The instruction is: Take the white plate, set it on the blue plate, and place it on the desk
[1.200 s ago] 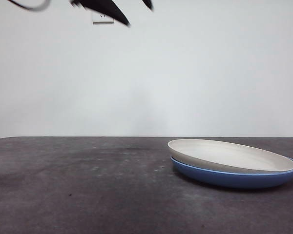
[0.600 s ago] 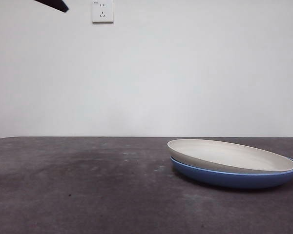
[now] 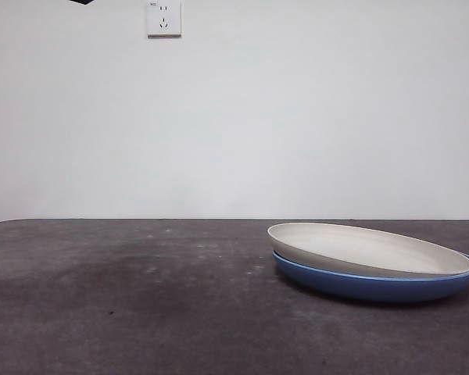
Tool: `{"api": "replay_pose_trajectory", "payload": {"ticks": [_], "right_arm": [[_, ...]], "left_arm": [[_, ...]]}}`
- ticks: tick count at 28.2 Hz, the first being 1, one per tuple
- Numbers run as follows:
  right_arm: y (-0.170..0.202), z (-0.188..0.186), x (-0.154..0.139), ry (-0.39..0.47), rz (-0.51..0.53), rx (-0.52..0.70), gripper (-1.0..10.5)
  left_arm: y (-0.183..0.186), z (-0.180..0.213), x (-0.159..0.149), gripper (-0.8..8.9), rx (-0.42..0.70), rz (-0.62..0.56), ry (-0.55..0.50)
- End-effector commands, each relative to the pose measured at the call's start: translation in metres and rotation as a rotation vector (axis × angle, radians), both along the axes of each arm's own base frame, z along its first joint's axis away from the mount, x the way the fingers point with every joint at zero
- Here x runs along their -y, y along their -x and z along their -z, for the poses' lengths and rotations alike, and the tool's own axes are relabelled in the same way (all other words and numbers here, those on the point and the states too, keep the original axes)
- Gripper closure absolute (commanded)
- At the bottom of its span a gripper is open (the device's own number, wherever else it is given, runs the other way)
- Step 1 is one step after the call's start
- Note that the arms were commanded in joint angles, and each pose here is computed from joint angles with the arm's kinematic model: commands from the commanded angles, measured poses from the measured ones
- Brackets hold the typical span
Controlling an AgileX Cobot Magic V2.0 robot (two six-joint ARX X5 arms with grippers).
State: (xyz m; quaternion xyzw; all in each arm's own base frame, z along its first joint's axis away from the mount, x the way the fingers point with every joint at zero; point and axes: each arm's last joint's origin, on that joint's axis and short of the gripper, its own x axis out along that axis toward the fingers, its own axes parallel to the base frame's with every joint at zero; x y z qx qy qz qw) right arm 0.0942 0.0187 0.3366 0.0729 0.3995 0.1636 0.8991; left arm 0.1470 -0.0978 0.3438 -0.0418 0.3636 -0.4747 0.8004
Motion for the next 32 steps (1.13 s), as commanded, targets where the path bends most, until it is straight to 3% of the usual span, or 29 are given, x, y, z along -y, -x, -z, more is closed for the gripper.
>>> {"api": "replay_pose_trajectory", "payload": {"ticks": [1, 11, 19, 32], "right_arm": [[-0.012, -0.001, -0.002, -0.034, 0.034, -0.012, 5.2], [-0.085, 0.023, -0.007, -0.014, 0.063, -0.111, 5.2], [-0.145, 0.066, 0.001, 0.016, 0.095, -0.24, 5.6], [-0.197, 0.13, -0.002, 0.002, 0.059, -0.368, 5.9]], "left_arm": [[-0.001, -0.002, 0.002, 5.05, 0.02, 0.022, 0.001], [0.0, -0.002, 0.001, 5.05, 0.012, 0.021, -0.004], [0.0, -0.002, 0.001, 5.05, 0.015, 0.024, -0.005], [0.0, -0.002, 0.002, 5.05, 0.017, 0.024, -0.004]]}}
